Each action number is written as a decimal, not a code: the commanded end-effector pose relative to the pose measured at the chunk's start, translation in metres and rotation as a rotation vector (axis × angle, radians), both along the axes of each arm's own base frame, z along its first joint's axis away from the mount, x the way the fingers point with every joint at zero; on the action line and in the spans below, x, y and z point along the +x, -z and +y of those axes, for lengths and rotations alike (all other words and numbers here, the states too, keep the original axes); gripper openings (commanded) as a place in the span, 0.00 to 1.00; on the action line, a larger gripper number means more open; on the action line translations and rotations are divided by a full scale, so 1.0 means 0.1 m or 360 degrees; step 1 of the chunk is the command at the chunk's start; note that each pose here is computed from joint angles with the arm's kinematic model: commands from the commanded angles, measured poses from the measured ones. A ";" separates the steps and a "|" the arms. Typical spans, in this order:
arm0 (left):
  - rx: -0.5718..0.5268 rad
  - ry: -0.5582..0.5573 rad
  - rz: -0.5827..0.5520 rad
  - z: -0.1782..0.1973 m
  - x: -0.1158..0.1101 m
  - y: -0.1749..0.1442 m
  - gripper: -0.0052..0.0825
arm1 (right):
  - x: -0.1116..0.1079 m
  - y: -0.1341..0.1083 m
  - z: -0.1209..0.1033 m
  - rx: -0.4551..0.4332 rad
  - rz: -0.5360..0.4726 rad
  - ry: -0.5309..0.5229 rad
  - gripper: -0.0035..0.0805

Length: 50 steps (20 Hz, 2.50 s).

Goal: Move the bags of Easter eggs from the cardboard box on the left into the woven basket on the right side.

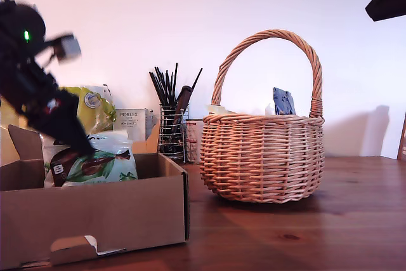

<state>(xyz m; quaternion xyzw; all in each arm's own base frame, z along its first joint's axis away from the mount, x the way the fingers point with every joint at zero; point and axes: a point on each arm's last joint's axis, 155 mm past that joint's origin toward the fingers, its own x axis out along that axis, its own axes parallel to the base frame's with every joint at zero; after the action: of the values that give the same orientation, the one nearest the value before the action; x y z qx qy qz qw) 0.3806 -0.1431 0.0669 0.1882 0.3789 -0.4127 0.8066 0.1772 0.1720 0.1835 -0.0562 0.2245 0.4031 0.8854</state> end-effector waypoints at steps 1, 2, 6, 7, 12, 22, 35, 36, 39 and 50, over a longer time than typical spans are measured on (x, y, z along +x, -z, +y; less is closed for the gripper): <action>-0.0012 0.0024 0.0038 -0.05 -0.07 0.01 0.91 | 0.00 -0.08 0.01 0.0016 -0.0028 -0.0005 0.03; -0.0015 0.0041 0.0066 -0.09 -0.12 0.00 0.91 | 0.00 -0.08 0.01 0.0017 -0.0029 -0.0005 0.03; 0.0002 0.0160 0.0168 -0.33 -0.37 0.02 0.91 | 0.01 -0.08 0.01 0.0017 -0.0030 -0.0005 0.03; 0.0014 0.0195 0.0189 -0.40 -0.44 0.04 0.91 | 0.01 -0.09 0.01 0.0019 -0.0033 -0.0005 0.03; 0.0086 0.0292 0.0178 -0.60 -0.56 0.06 0.91 | 0.02 -0.10 0.01 0.0024 -0.0043 -0.0003 0.03; 0.0091 0.0346 0.0234 -0.72 -0.82 -0.25 0.90 | 0.02 -0.11 0.01 0.0025 -0.0045 -0.0002 0.03; 0.0258 0.0336 0.0398 -0.82 -1.00 0.12 0.90 | 0.00 -0.12 0.03 0.0038 -0.0041 -0.0016 0.03; 0.0266 0.0332 0.0396 -0.82 -0.98 0.15 0.90 | 0.00 -0.12 0.03 0.0038 -0.0041 -0.0018 0.03; 0.0271 0.0335 0.0433 -0.86 -1.00 0.24 0.90 | 0.00 -0.12 0.04 0.0038 -0.0041 -0.0023 0.03; 0.0418 0.0324 0.0522 -0.95 -1.07 0.68 0.66 | 0.00 -0.12 0.04 0.0040 -0.0044 -0.0022 0.03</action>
<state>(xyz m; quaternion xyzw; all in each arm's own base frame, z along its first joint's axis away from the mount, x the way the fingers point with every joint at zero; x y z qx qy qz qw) 0.2805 -0.2433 0.0186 0.2583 0.5096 -0.4707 0.6723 0.1775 0.1738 0.1869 -0.0542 0.2174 0.4070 0.8855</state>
